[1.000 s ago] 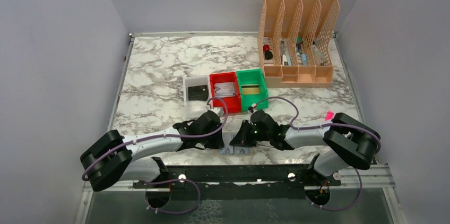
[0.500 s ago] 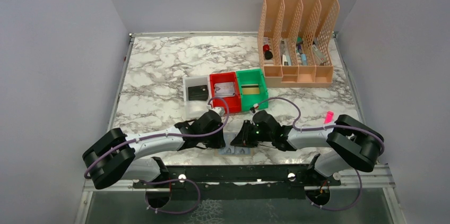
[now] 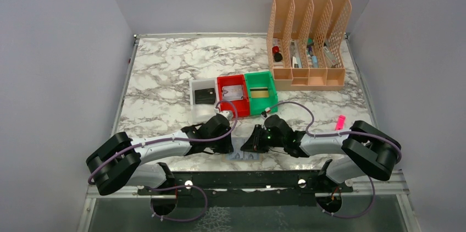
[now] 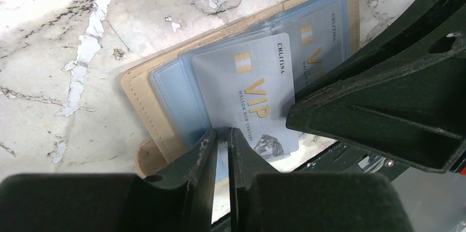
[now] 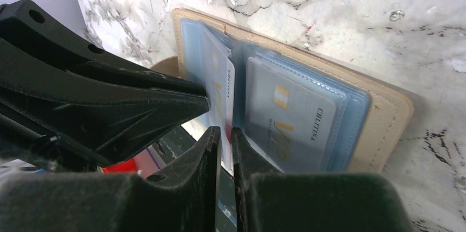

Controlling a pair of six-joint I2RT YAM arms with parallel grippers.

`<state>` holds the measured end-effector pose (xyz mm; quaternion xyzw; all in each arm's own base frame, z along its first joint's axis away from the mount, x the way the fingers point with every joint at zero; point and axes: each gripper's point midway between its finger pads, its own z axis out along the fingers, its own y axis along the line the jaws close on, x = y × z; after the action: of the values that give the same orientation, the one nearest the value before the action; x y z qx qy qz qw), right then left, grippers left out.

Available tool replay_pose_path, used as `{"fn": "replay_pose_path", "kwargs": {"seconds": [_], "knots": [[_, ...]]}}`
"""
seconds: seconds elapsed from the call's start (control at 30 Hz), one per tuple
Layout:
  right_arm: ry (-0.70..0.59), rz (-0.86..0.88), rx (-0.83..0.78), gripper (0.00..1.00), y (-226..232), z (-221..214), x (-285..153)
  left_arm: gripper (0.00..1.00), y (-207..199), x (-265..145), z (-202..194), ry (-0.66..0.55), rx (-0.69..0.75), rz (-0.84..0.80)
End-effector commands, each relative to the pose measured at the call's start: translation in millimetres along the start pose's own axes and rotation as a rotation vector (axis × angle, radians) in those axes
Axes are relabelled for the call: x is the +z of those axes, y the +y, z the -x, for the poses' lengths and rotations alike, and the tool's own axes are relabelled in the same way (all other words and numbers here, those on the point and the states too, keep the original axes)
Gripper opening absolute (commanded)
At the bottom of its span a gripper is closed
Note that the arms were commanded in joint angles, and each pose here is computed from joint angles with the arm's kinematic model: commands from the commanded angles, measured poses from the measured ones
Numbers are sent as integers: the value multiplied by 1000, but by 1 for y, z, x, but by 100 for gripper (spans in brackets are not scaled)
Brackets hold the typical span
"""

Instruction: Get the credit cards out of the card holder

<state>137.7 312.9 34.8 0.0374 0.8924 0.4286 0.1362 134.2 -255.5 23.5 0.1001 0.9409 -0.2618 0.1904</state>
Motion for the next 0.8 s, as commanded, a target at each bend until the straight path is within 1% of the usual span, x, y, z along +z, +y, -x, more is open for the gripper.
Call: {"fn": "replay_pose_path", "kwargs": {"seconds": [0.0, 0.13, 0.2, 0.27, 0.57, 0.77], "knots": [[2, 51, 2, 16, 9, 1, -4, 18, 22, 4, -14, 42, 12, 93], [11, 72, -5, 11, 12, 0, -4, 17, 22, 4, -13, 39, 12, 92], [16, 80, -7, 4, 14, -1, -4, 17, 22, 4, -13, 39, 14, 94], [17, 78, -9, 1, 13, -1, -3, 17, 22, 4, -13, 40, 14, 93], [-15, 23, -20, 1, -1, 6, -12, 17, 28, 2, -14, 31, 9, 119], [17, 29, -14, 1, -8, 4, -17, 16, 29, 1, -13, 25, 8, 127]]}}
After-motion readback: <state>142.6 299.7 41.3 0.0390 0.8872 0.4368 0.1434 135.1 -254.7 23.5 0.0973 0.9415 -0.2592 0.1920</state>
